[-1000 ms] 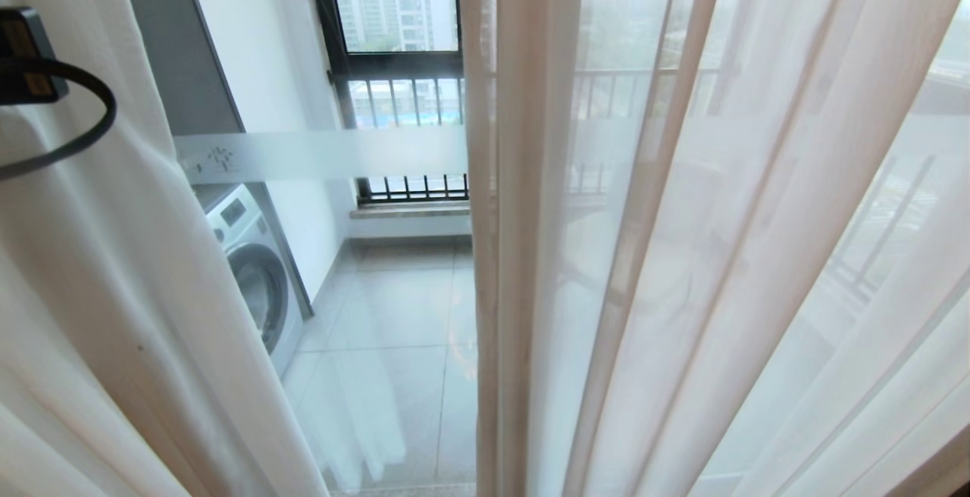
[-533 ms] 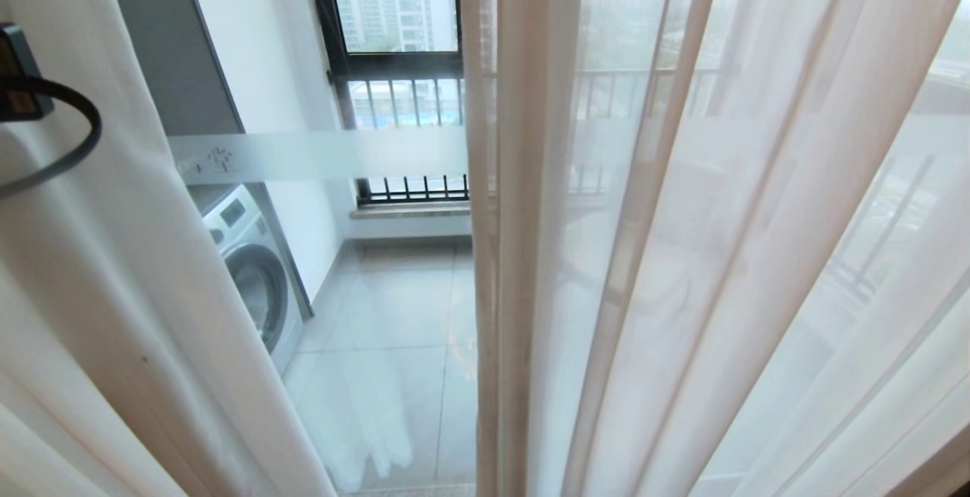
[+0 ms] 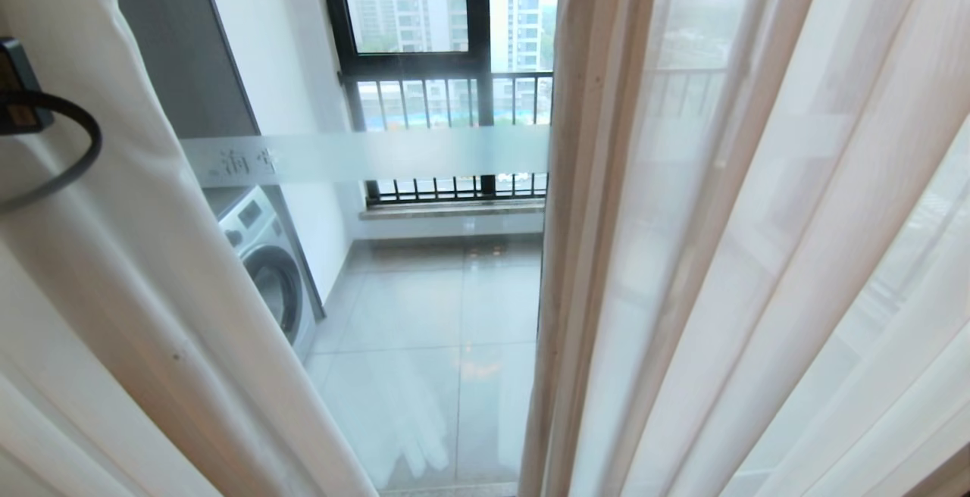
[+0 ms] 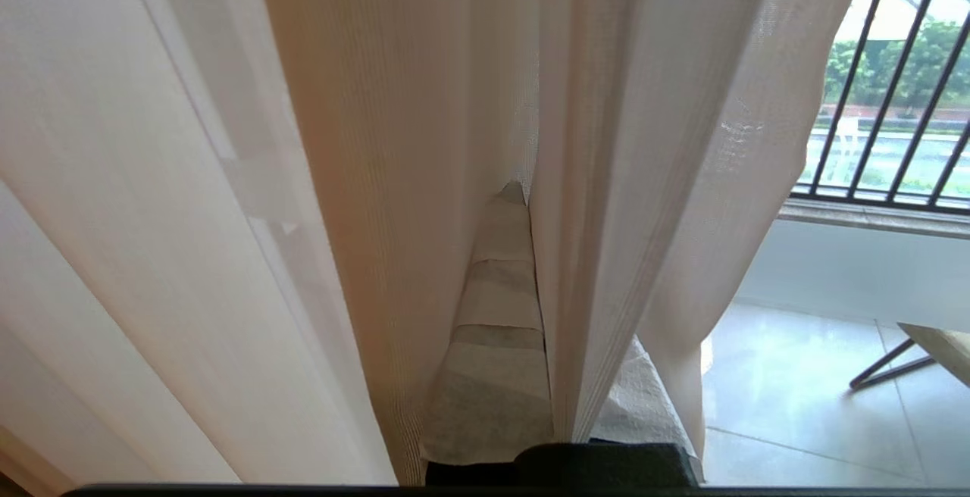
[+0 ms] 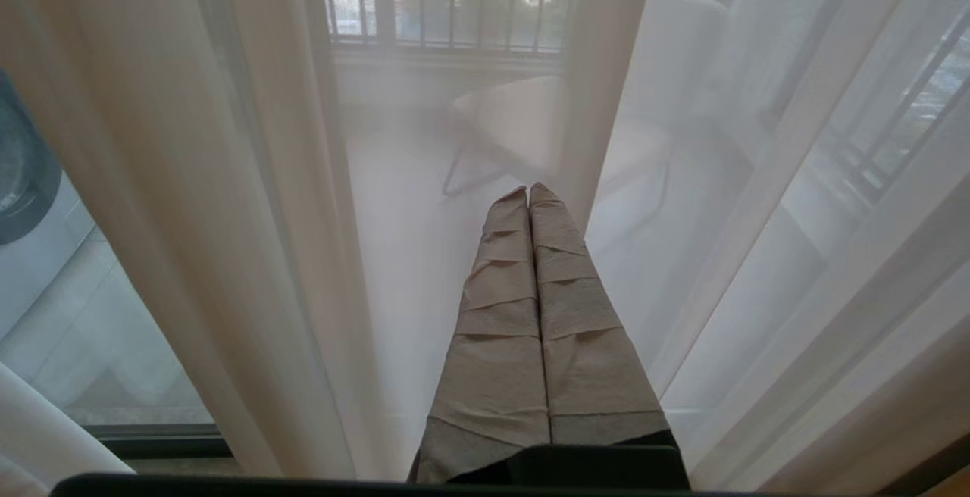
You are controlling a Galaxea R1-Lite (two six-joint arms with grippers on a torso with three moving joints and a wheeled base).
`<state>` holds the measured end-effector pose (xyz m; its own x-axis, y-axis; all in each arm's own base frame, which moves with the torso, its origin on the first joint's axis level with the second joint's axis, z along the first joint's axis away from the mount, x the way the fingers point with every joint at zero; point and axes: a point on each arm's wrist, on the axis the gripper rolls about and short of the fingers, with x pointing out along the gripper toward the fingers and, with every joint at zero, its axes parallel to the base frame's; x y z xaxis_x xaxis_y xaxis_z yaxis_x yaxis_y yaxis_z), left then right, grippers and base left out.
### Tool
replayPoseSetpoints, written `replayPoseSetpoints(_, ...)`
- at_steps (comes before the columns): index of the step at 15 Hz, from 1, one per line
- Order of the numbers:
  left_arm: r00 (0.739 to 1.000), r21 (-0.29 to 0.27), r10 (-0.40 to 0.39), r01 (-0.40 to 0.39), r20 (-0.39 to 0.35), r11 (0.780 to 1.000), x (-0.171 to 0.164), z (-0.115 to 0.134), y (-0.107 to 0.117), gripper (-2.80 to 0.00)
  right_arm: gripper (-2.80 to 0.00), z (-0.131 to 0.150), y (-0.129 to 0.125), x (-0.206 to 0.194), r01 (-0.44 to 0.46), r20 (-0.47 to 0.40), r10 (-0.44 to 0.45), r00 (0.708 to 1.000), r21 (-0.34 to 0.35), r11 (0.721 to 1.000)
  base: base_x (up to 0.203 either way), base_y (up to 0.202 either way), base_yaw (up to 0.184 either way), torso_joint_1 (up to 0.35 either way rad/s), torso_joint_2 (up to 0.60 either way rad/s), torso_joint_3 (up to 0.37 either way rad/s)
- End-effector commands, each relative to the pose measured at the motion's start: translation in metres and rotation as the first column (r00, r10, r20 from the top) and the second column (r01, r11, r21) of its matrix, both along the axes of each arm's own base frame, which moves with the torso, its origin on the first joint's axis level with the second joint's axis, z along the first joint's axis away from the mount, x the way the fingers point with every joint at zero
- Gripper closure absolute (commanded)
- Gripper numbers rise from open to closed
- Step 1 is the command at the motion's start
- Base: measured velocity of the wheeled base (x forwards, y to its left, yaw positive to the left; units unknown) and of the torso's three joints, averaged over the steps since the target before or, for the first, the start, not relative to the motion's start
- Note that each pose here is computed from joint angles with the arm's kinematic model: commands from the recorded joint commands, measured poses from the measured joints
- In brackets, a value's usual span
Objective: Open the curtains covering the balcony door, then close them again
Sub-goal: Pull the inner curtains open on both sides
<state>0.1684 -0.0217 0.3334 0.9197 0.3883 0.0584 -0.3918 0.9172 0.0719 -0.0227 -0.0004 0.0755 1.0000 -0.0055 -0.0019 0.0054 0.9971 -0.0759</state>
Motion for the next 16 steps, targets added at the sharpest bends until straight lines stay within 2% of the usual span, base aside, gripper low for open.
replayPoseSetpoints(1, 1.000, -0.002, 0.014, -0.014, -0.012, 1.000, 0.0021, -0.0034, 0.0015, 0.00, 0.00, 0.0000, 0.0000, 0.0000, -0.001, 0.000, 0.001, 1.000, -0.001, 1.000, 0.000, 0.191, 0.002, 0.001, 0.00, 0.004)
replayPoseSetpoints(16, 0.997, 0.004, 0.060, -0.060, -0.047, 0.998, 0.0085, -0.0127, 0.0091, 0.00, 0.00, 0.0000, 0.0000, 0.0000, -0.001, 0.000, 0.001, 1.000, -0.001, 1.000, 0.000, 0.190, 0.002, 0.004, 0.00, 0.002)
